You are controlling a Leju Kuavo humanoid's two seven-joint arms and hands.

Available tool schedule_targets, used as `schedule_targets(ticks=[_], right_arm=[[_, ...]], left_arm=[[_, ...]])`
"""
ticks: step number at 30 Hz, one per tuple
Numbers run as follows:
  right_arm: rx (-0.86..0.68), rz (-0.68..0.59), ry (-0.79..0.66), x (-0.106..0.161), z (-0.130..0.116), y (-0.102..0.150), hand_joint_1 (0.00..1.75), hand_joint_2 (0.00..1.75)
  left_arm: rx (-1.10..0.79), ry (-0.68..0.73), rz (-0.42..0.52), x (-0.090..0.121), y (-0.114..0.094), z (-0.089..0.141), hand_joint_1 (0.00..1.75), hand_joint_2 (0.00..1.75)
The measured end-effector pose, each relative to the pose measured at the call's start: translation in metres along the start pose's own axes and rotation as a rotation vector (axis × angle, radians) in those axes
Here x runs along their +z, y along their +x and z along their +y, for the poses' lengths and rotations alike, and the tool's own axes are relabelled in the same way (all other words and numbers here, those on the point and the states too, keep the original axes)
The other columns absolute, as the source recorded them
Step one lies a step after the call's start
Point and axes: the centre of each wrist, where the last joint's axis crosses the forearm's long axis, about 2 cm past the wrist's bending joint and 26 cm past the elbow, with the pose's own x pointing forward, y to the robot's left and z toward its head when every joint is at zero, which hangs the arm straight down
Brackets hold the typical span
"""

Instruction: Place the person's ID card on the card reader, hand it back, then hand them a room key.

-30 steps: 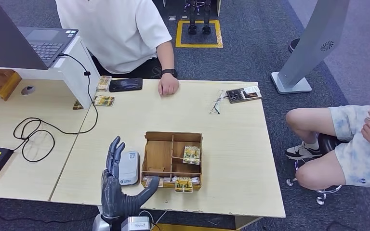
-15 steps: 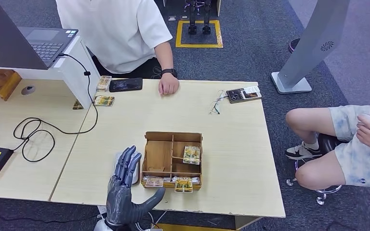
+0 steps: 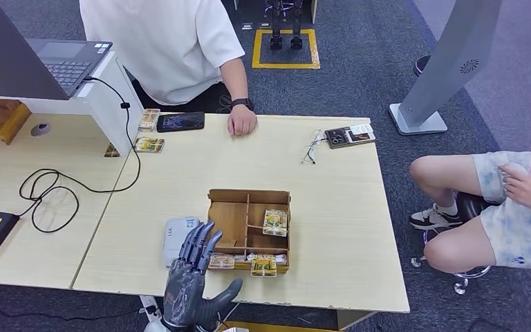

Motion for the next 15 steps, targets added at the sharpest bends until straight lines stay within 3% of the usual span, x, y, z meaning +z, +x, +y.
schedule_targets(ticks=[15], right_arm=[[0.003, 0.003, 0.004, -0.001, -0.002, 0.000, 0.00, 1.75]], left_arm=[[-0.232, -0.288, 0.152, 0.005, -0.006, -0.026, 0.00, 1.75]])
